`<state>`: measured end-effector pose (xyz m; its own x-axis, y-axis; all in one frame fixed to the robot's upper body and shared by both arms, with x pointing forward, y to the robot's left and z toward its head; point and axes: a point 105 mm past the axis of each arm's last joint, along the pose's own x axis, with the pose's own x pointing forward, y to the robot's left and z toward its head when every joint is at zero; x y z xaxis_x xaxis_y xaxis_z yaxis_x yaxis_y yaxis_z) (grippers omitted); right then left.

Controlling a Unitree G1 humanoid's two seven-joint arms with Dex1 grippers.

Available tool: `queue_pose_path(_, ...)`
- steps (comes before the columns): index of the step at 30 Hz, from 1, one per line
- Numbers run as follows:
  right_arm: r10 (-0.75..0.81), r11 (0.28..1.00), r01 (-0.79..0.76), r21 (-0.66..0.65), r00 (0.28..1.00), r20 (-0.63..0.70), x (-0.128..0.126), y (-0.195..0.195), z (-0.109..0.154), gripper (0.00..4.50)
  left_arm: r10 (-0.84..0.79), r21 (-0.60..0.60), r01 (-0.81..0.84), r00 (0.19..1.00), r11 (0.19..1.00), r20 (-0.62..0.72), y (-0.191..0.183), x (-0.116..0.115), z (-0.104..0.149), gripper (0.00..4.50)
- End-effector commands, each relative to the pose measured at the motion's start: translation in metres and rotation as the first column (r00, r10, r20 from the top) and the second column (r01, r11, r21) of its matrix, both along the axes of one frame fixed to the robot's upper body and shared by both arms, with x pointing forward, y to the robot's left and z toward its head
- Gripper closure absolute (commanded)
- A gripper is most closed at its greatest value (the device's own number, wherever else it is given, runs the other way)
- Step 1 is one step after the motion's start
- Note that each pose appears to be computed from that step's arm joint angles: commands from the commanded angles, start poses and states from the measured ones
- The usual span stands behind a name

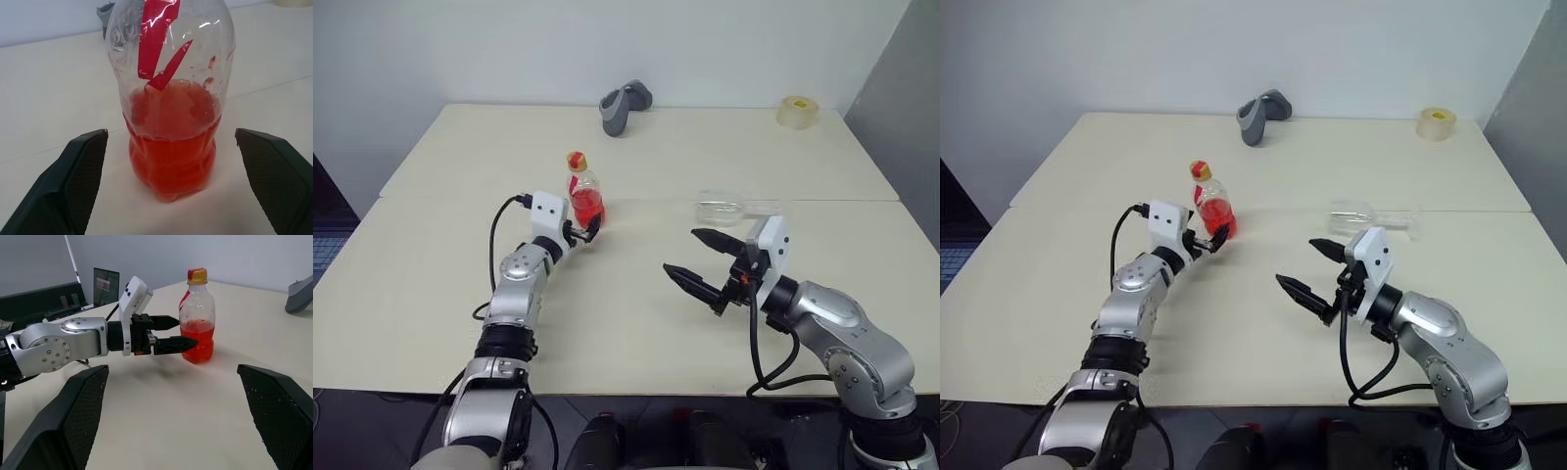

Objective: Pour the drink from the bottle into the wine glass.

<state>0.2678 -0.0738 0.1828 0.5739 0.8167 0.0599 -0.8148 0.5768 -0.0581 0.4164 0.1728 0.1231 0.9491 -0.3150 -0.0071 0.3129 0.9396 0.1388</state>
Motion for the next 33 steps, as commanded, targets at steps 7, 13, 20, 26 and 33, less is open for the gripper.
queue_pose_path(7, -0.011, 1.000, 0.010, 0.010, 0.998, 0.066, -0.001, -0.001, 0.018, 0.00, -0.027, -0.024, 0.029, 0.998, 0.999, 0.063, -0.004, 0.018, 0.025, 0.02)
queue_pose_path(13, -0.020, 1.000, 0.019, 0.018, 0.997, 0.069, 0.000, -0.001, 0.021, 0.00, -0.057, -0.025, 0.059, 0.995, 0.998, 0.078, -0.010, 0.028, 0.032, 0.02)
queue_pose_path(20, -0.031, 0.999, 0.030, 0.021, 0.997, 0.071, 0.000, -0.001, 0.023, 0.00, -0.053, -0.016, 0.055, 0.994, 0.998, 0.098, -0.013, 0.037, 0.034, 0.02)
queue_pose_path(26, -0.053, 0.998, 0.051, 0.026, 0.996, 0.076, 0.003, -0.003, 0.024, 0.00, -0.037, -0.015, 0.039, 0.993, 0.999, 0.109, -0.010, 0.039, 0.033, 0.02)
queue_pose_path(33, -0.077, 0.997, 0.075, 0.026, 0.994, 0.081, 0.004, -0.005, 0.025, 0.00, -0.014, -0.047, 0.021, 0.992, 0.999, 0.129, -0.005, 0.041, 0.038, 1.23)
